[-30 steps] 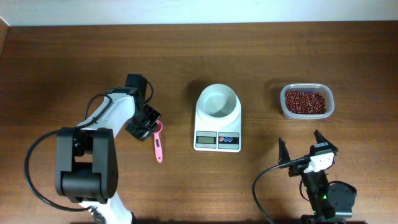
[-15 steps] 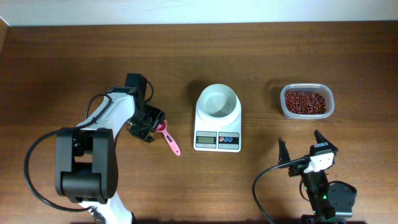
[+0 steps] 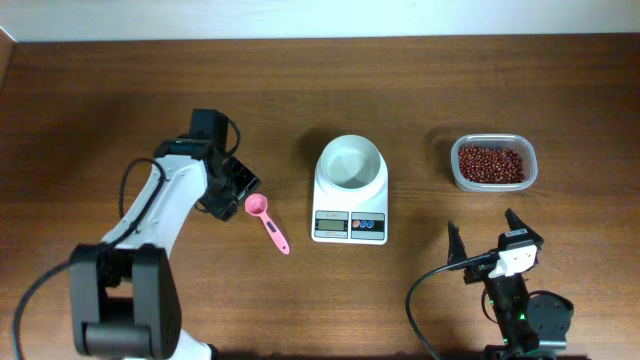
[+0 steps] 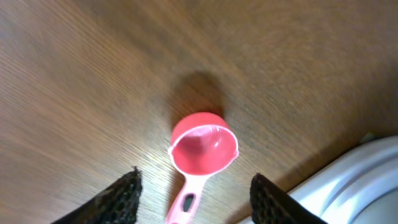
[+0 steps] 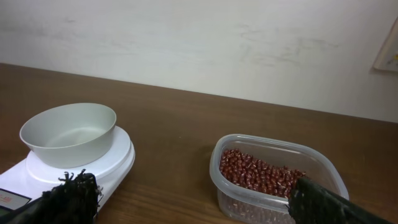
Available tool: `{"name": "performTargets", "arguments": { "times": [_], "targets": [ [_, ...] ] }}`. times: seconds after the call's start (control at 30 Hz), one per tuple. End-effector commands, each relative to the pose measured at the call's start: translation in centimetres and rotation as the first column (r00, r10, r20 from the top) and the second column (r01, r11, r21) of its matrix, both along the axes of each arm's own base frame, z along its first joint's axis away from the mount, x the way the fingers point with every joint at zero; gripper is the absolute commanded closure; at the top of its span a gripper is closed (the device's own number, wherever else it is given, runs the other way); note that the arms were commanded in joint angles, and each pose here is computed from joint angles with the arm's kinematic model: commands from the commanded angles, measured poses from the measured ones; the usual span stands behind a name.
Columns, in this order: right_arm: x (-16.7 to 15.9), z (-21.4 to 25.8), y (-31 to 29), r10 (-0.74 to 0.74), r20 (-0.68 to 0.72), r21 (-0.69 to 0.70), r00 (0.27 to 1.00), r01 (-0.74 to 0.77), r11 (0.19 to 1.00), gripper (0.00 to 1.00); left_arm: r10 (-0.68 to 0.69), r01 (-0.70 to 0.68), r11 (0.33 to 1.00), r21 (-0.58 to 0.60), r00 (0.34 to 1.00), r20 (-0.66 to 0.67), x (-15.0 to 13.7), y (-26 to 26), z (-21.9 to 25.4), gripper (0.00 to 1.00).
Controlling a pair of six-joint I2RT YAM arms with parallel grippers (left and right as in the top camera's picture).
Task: Scoop and weigh 50g on scale
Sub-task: 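Lift the pink scoop with the left gripper toward the scale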
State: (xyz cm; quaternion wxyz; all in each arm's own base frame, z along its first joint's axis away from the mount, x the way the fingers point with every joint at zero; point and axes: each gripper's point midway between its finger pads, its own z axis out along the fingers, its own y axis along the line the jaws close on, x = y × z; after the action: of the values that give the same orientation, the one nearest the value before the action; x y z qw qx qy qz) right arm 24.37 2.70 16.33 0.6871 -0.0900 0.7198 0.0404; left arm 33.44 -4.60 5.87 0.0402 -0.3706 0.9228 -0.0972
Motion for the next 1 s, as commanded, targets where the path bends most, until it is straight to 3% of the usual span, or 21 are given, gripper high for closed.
{"name": "performTargets", "arguments": {
  "times": [0.0, 0.03, 0.07, 0.1, 0.17, 0.27, 0.33, 0.87, 0.97],
  "targets": [
    [0.0, -0.2, -0.3, -0.015, -0.002, 0.003, 1.0, 0.015, 1.0, 0.01, -0.319, 0.294, 0.92, 0.257, 0.946, 0.057, 1.2, 3.2, 1.7, 0.51],
    [0.0, -0.2, -0.3, -0.015, -0.002, 0.003, 1.0, 0.015, 1.0, 0.01, -0.365, 0.34, 0.887, 0.313, 0.931, 0.025, 1.1, 4.1, 1.5, 0.57],
    [0.0, -0.2, -0.3, -0.015, -0.002, 0.003, 1.0, 0.015, 1.0, 0.01, -0.371, 0.349, 0.883, 0.313, 0.928, 0.012, 0.7, 4.1, 1.1, 0.7],
    [0.0, -0.2, -0.3, -0.015, -0.002, 0.003, 1.0, 0.015, 1.0, 0.01, -0.374, 0.355, 0.886, 0.298, 0.927, 0.008, 0.5, 3.9, 0.7, 0.72],
    [0.0, -0.2, -0.3, -0.015, -0.002, 0.003, 1.0, 0.015, 1.0, 0.01, -0.408, 0.388, 0.872, 0.299, 0.913, 0.002, 0.3, 3.8, 0.2, 0.72],
    [0.0, -0.2, -0.3, -0.015, -0.002, 0.003, 1.0, 0.015, 1.0, 0.01, -0.554, 0.527, 0.824, 0.21, 0.827, 0.096, 0.9, 1.0, -0.7, 0.58],
    [0.0, -0.2, -0.3, -0.015, -0.002, 0.003, 1.0, 0.015, 1.0, 0.01, -0.56, 0.534, 0.82, 0.208, 0.823, 0.098, 0.6, 1.0, -1.5, 0.55],
    [0.0, -0.2, -0.3, -0.015, -0.002, 0.003, 1.0, 0.015, 1.0, 0.01, -0.57, 0.556, 0.82, 0.135, 0.817, 0.094, 0.2, -0.2, -5.2, 0.68],
    [0.0, -0.2, -0.3, -0.015, -0.002, 0.003, 1.0, 0.015, 1.0, 0.01, -0.569, 0.56, 0.82, 0.119, 0.819, 0.067, -0.2, -0.1, -6.1, 0.79]
  ]
}}
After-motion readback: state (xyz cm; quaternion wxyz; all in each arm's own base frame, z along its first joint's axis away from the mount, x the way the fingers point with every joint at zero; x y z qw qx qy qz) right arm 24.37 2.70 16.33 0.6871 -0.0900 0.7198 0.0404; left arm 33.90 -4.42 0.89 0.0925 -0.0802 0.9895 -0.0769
